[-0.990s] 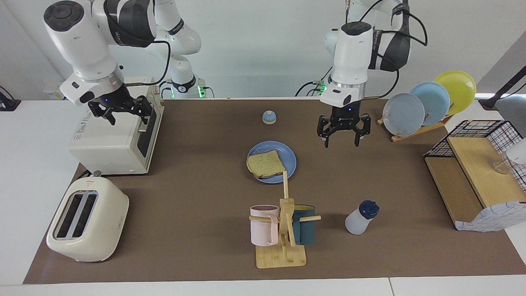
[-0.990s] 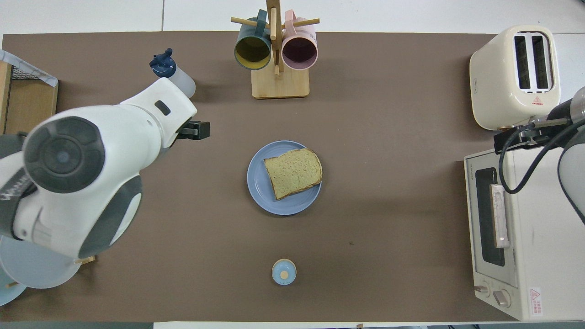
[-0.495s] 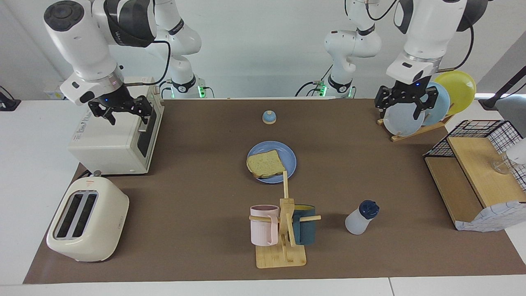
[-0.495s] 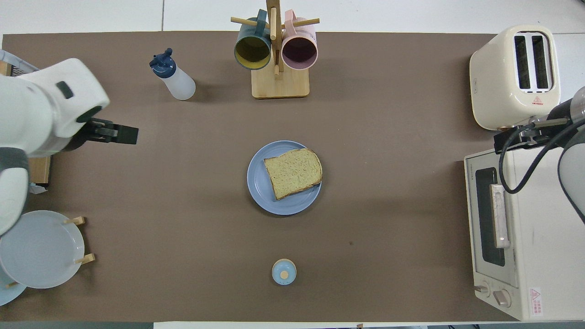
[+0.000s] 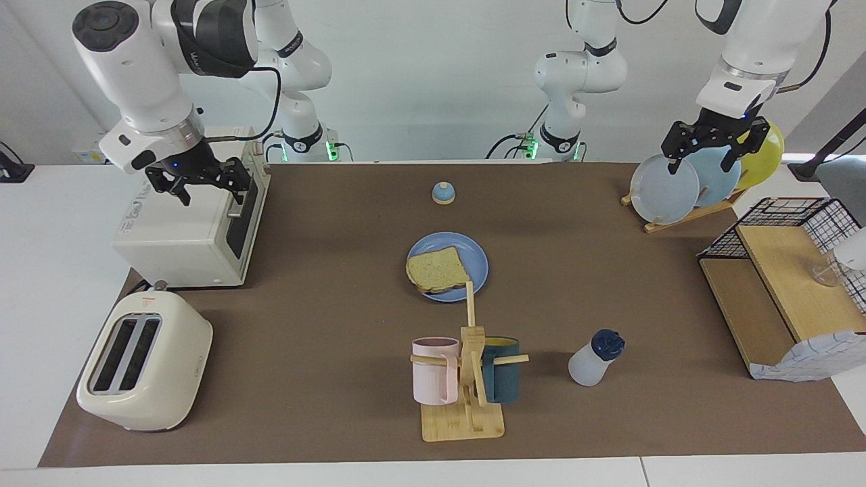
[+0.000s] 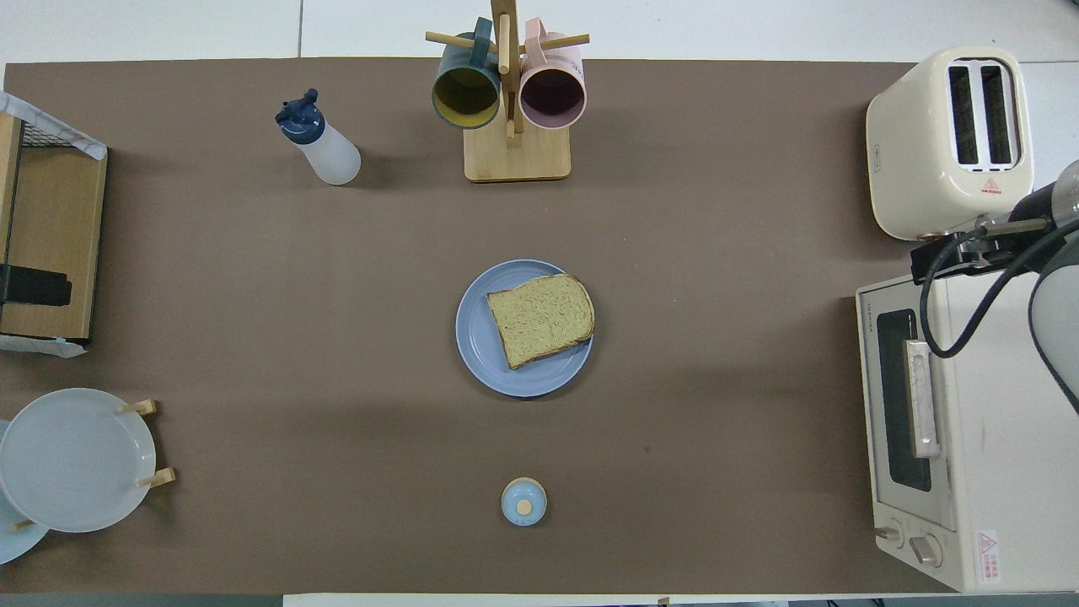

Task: Put bread on plate and add seasoning

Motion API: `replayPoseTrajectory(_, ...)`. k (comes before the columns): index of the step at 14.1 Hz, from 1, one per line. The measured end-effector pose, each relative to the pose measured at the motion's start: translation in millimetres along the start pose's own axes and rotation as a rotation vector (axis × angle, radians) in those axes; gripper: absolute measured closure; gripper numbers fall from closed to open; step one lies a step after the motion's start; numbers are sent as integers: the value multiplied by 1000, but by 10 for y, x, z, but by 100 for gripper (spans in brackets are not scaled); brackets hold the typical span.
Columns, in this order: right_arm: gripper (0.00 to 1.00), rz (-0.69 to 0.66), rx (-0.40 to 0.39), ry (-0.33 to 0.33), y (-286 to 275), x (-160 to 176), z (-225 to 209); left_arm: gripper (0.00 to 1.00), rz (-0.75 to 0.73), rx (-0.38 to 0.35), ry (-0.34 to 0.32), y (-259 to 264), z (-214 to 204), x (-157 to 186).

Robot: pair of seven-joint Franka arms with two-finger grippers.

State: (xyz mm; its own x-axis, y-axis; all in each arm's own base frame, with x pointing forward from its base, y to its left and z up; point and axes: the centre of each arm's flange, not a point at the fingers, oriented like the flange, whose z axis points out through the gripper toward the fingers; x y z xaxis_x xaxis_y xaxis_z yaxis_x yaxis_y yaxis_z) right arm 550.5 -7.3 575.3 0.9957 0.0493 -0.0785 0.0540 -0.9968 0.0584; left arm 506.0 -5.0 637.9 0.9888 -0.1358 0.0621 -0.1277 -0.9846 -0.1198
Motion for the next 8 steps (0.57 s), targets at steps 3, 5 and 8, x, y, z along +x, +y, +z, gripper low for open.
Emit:
replayPoseTrajectory(3, 0, 0, 0, 0, 0, 0, 0, 0, -9, 0, 8, -32, -42, -26)
replayPoseTrajectory(5, 0, 0, 0, 0, 0, 0, 0, 0, -17, -12, 6, -48, -78, -35)
replayPoseTrajectory(8, 0, 0, 0, 0, 0, 0, 0, 0, -52, -74, -25, -151, -286, 40)
